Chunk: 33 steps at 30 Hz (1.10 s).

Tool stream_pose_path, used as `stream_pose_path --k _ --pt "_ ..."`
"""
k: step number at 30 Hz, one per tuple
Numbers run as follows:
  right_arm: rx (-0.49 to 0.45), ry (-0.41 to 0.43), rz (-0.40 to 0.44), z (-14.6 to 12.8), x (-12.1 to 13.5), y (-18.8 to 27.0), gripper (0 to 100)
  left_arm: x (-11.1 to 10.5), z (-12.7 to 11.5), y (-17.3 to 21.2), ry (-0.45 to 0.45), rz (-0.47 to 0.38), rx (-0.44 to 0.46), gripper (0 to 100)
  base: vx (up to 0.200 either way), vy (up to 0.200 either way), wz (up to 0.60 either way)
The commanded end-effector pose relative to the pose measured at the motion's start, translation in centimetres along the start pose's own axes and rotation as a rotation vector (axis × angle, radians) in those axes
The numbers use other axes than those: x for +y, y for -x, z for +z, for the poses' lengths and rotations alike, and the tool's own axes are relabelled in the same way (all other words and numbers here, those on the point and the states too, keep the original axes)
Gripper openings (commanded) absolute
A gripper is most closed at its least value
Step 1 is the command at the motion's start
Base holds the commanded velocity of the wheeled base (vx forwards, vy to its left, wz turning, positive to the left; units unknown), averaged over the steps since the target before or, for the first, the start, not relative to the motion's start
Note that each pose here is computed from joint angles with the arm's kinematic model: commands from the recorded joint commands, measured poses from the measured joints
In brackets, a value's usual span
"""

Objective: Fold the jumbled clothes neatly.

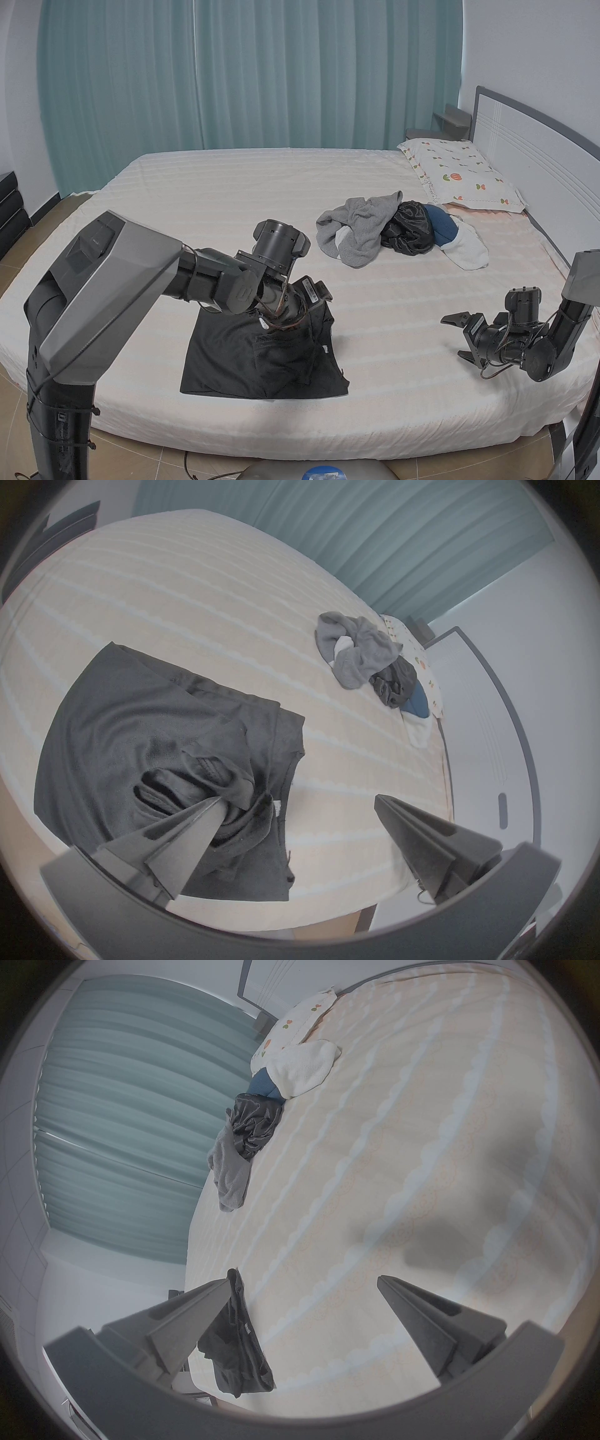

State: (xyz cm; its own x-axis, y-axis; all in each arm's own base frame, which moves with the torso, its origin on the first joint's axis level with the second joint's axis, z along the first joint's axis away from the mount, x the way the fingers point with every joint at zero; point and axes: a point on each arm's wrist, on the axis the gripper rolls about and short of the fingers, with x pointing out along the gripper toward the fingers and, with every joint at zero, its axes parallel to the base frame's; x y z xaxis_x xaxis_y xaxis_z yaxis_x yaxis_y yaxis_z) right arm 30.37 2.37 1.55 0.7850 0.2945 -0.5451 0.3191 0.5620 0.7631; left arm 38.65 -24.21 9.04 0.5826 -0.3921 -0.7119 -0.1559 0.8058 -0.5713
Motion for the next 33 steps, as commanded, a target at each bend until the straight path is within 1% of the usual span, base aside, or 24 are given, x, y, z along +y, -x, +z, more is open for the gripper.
stream_pose_path --k 1,3,6,8,11,12,13,14,15,16,17,18,19,20,21,22,27,29,31,32,33 --pt "0.002 -0.001 -0.003 -0.1 -0.1 0.0 100 -1.4 0.9 3.2 0.043 -0.064 -0.038 100 0.0 0.0 0.0" --pt "0.002 -0.001 -0.003 -0.1 -0.1 0.0 100 -1.6 1.4 4.5 0.052 -0.088 -0.05 100 0.0 0.0 0.0" --pt "0.003 0.0 -0.004 -0.1 -0.1 0.0 100 -1.6 1.8 5.3 0.059 -0.103 -0.058 100 0.0 0.0 0.0" --pt "0.005 0.0 -0.007 -0.1 -0.2 0.0 100 -1.2 2.0 5.3 0.064 -0.094 -0.061 100 0.0 0.0 0.0" --pt "0.004 0.001 -0.007 -0.1 -0.2 0.1 100 0.6 2.1 5.1 0.086 -0.047 -0.047 100 0.0 0.0 0.0" --pt "0.004 0.001 -0.007 -0.1 -0.2 0.1 100 0.6 2.1 5.1 0.086 -0.047 -0.047 100 0.0 0.0 0.0" --pt "0.005 0.001 -0.009 -0.2 -0.2 0.1 100 2.0 2.2 4.9 0.104 -0.016 -0.043 100 0.0 0.0 0.0" --pt "0.006 0.002 -0.008 -0.2 -0.2 0.1 100 2.2 2.3 4.9 0.109 -0.012 -0.044 100 0.0 0.0 0.0" --pt "0.012 0.006 -0.007 -0.4 -0.1 0.0 100 3.4 2.4 4.9 0.125 0.008 -0.044 100 0.0 0.2 0.0" --pt "0.012 0.006 -0.007 -0.4 -0.1 0.0 100 3.4 2.4 4.9 0.125 0.008 -0.044 100 0.0 0.2 0.0" --pt "0.021 0.016 -0.005 -0.8 0.1 0.0 100 5.1 2.4 5.1 0.145 0.03 -0.046 100 0.0 0.2 0.0" --pt "0.022 0.021 -0.003 -0.9 0.2 0.0 100 5.8 2.3 5.3 0.152 0.034 -0.048 100 0.0 0.2 0.0" --pt "0.026 0.032 0.003 -1.1 0.5 0.1 100 6.6 2.3 5.3 0.16 0.029 -0.053 100 0.0 0.2 0.0" --pt "0.026 0.035 0.005 -1.1 0.6 0.1 100 6.7 2.3 5.3 0.161 0.027 -0.054 100 0.0 0.2 0.0" --pt "0.032 0.052 0.015 -1.5 1.0 0.3 100 8.1 2.4 5.5 0.182 0.018 -0.063 100 0.0 0.2 0.0" --pt "0.037 0.062 0.026 -1.8 1.4 0.4 100 8.9 2.4 5.8 0.2 0.017 -0.067 100 0.0 0.2 0.0" --pt "0.067 0.118 0.073 -3.6 3.4 1.3 100 12.6 2.3 6.1 0.297 0.017 -0.054 100 0.0 0.2 0.0" --pt "0.061 0.135 0.08 -3.9 3.9 1.3 100 13.4 2.4 6.1 0.32 0.017 -0.051 100 0.0 0.2 0.0" --pt "0.072 0.184 0.078 -5.2 4.8 1.0 100 14.8 2.6 6.2 0.369 0.006 -0.04 100 0.0 0.2 0.0" --pt "0.072 0.184 0.078 -5.2 4.8 1.0 100 14.8 2.6 6.2 0.369 0.006 -0.04 100 0.0 0.2 0.0" --pt "0.084 0.228 0.067 -6.3 5.6 0.6 100 15.7 2.9 6.2 0.397 -0.011 -0.034 100 0.0 0.2 0.0"
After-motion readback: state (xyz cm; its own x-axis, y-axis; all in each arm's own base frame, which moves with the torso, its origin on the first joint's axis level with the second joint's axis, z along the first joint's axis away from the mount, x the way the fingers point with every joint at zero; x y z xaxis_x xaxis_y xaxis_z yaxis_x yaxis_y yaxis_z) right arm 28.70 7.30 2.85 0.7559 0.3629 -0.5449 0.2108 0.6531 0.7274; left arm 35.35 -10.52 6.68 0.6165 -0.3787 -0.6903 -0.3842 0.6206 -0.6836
